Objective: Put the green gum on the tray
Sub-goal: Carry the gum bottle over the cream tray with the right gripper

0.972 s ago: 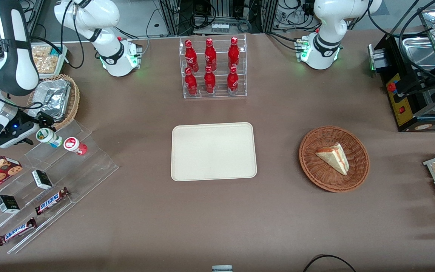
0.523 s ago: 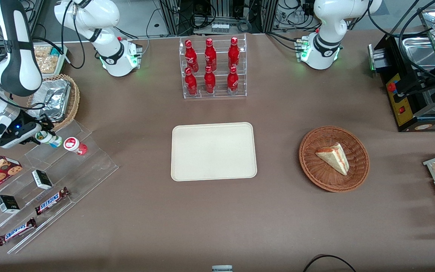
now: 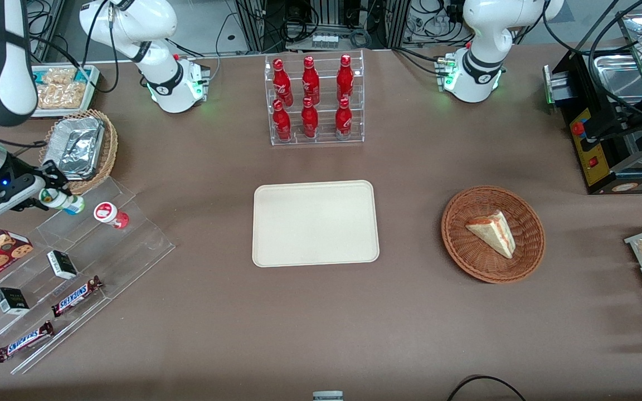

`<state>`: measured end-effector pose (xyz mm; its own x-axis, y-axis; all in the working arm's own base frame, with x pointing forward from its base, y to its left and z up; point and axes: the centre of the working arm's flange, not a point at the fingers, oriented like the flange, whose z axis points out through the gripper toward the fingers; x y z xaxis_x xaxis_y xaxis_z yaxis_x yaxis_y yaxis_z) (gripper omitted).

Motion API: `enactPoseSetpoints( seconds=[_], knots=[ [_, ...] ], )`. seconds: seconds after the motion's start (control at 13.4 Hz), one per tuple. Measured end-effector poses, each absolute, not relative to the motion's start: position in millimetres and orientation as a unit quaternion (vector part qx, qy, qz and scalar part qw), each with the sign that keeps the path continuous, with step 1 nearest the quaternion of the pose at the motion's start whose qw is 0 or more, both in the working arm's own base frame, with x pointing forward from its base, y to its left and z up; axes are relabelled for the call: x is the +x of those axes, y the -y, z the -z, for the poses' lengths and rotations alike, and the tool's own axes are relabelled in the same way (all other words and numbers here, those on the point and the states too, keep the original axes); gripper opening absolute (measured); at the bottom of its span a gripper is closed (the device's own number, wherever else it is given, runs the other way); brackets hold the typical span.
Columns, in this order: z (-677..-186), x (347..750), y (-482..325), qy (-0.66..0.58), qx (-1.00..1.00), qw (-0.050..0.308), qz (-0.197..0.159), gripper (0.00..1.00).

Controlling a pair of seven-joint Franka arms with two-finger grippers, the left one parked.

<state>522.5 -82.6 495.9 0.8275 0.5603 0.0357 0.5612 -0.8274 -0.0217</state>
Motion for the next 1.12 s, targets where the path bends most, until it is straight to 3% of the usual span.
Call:
enactPoseSetpoints(
  seconds=[0.22, 0.67, 1.12],
  knots=[
    [-521, 530, -5, 0.264, -0.964, 0.021, -0.001, 0.59],
    [-483, 521, -216, 0.158, -0.987, 0.0, -0.034, 0.59],
    [-398, 498, -382, 0.055, -0.998, 0.007, 0.001, 0.59]
  ],
)
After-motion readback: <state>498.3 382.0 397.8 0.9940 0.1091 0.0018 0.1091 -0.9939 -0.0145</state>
